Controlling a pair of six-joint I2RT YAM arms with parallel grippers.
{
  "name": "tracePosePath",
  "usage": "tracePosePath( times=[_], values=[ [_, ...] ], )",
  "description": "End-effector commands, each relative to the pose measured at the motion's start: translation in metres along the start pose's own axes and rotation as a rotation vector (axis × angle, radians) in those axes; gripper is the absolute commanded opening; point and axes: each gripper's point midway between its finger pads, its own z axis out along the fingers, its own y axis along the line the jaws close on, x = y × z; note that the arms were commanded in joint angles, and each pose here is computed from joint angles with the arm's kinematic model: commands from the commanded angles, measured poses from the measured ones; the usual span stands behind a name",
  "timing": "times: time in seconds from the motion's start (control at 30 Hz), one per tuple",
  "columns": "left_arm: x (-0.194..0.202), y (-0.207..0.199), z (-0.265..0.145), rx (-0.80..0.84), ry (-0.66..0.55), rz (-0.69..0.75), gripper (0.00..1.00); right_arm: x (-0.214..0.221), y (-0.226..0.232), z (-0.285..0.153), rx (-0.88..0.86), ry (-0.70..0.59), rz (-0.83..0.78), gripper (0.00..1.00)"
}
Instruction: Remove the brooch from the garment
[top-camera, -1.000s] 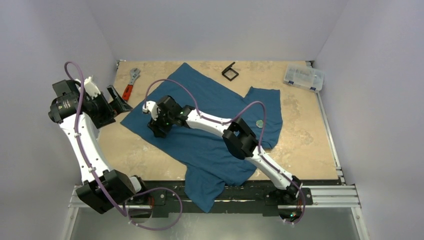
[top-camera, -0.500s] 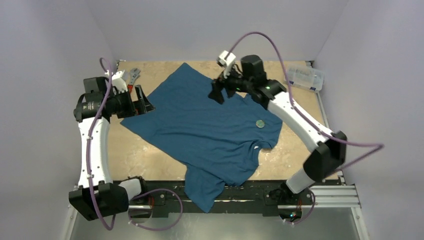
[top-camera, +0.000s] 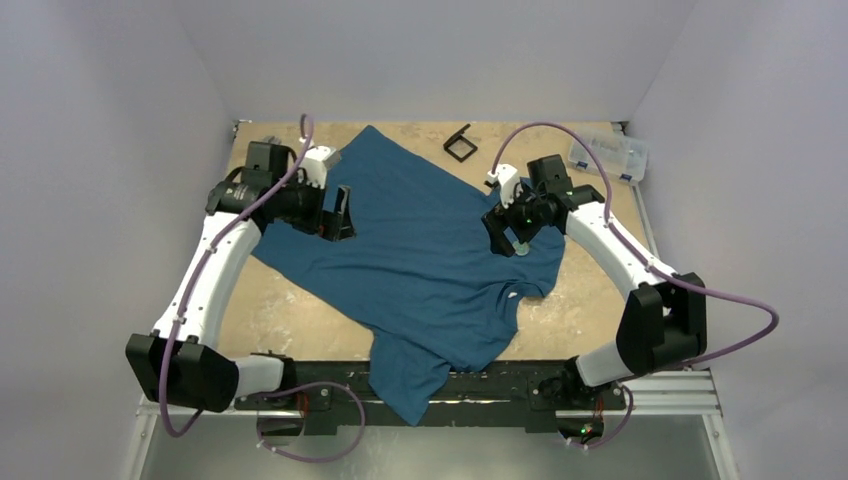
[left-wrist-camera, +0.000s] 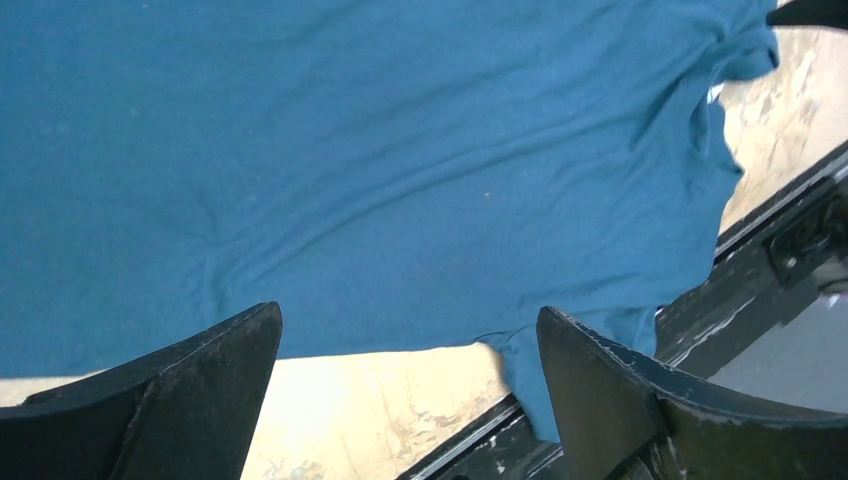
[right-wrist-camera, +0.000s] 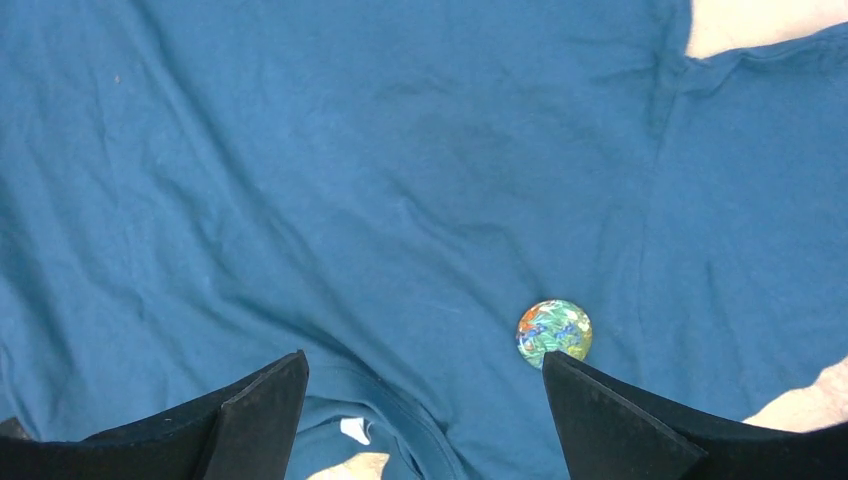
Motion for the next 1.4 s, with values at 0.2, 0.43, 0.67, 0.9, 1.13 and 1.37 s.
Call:
tracePosePath(
  times=[0.2, 0.43, 0.67, 0.9, 1.13, 1.37],
  values=[
    [-0.011, -0.019, 0.025, 0.025, 0.021, 0.171, 1.00, 0.011, -0.042, 0.012, 0.081, 0.068, -0.072, 0.85],
    [-0.014, -0.018, 0.032, 0.026, 0.008, 0.163, 1.00, 0.024, -0.059, 0.030, 0.107, 0.166, -0.084, 0.70],
    [-0.024, -0.015, 0.034, 0.009, -0.014, 0.171, 1.00, 0.046, -0.066, 0.047, 0.110, 0.262, -0.057, 0.67],
    [-0.031, -0.014, 0.038, 0.010, -0.030, 0.168, 1.00, 0.066, -0.068, 0.059, 0.126, 0.306, -0.052, 0.64],
    [-0.034, -0.013, 0.040, 0.009, -0.034, 0.176, 1.00, 0.075, -0.071, 0.067, 0.133, 0.330, -0.048, 0.62],
    [-0.036, -0.013, 0.040, 0.012, -0.037, 0.181, 1.00, 0.085, -0.065, 0.076, 0.094, 0.358, -0.031, 0.58]
  ],
)
